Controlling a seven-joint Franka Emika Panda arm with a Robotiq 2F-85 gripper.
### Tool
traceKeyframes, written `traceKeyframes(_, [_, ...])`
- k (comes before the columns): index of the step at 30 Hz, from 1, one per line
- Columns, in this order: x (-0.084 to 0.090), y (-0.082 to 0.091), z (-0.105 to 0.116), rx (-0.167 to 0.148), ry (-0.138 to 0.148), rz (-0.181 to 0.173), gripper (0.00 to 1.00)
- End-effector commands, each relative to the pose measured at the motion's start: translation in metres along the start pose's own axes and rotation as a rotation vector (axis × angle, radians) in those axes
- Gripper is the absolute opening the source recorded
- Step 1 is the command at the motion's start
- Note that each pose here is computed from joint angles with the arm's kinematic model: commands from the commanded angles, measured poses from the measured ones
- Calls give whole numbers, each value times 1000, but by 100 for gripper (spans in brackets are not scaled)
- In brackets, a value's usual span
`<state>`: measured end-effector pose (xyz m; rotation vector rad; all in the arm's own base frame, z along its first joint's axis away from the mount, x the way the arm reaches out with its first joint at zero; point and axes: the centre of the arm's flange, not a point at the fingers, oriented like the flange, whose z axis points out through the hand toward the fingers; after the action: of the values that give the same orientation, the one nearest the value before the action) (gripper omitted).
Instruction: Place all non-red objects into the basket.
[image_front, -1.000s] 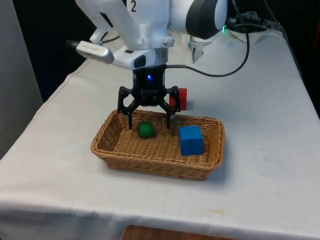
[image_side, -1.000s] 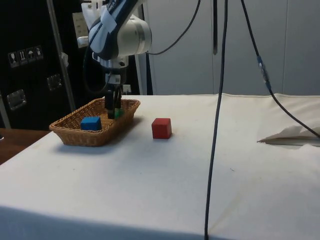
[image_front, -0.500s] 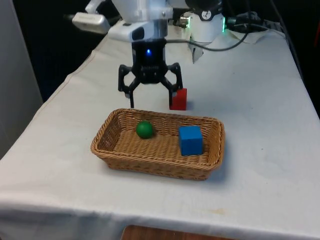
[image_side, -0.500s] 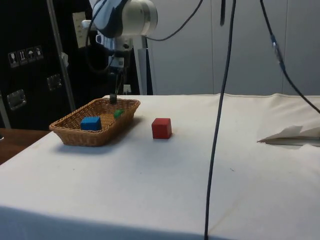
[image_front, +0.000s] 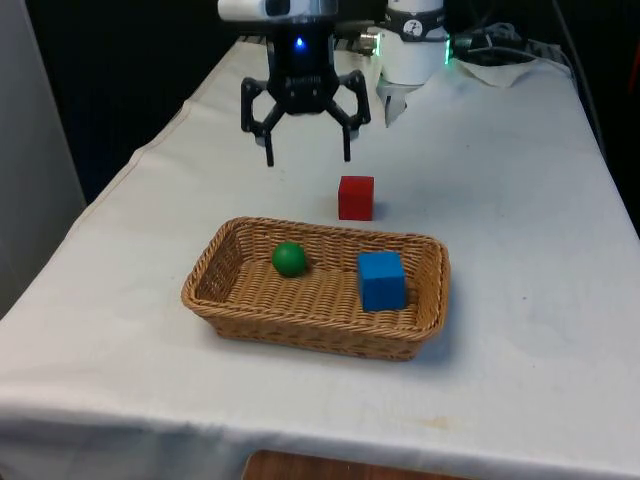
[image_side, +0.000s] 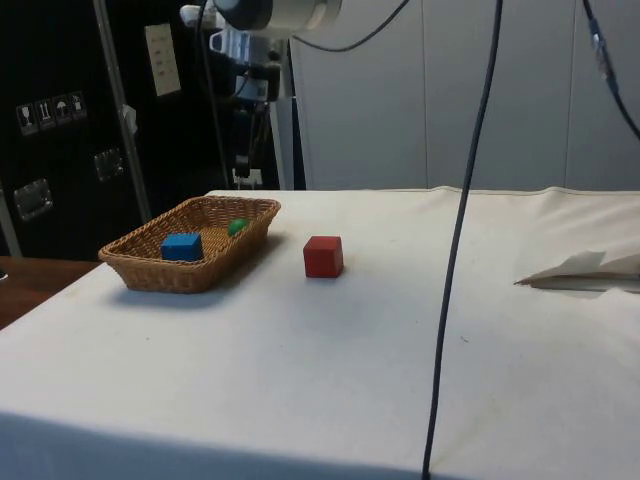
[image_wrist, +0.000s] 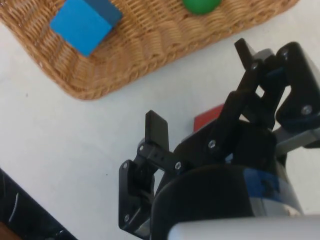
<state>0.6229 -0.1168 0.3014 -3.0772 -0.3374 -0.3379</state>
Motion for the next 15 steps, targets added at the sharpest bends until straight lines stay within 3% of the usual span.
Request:
traceKeyframes(1, [-5,0,-6,-6,-4,1,100])
traceKeyframes(7, [-14,-2,-16,13,4,-1,100])
traceKeyframes(13, [-33,-4,-30,5,1,-8,100])
traceKeyframes(14, [-32,-5,-29,21,3,-9,100])
traceKeyframes(15, [-36,-5,-31,3,1,-10,100])
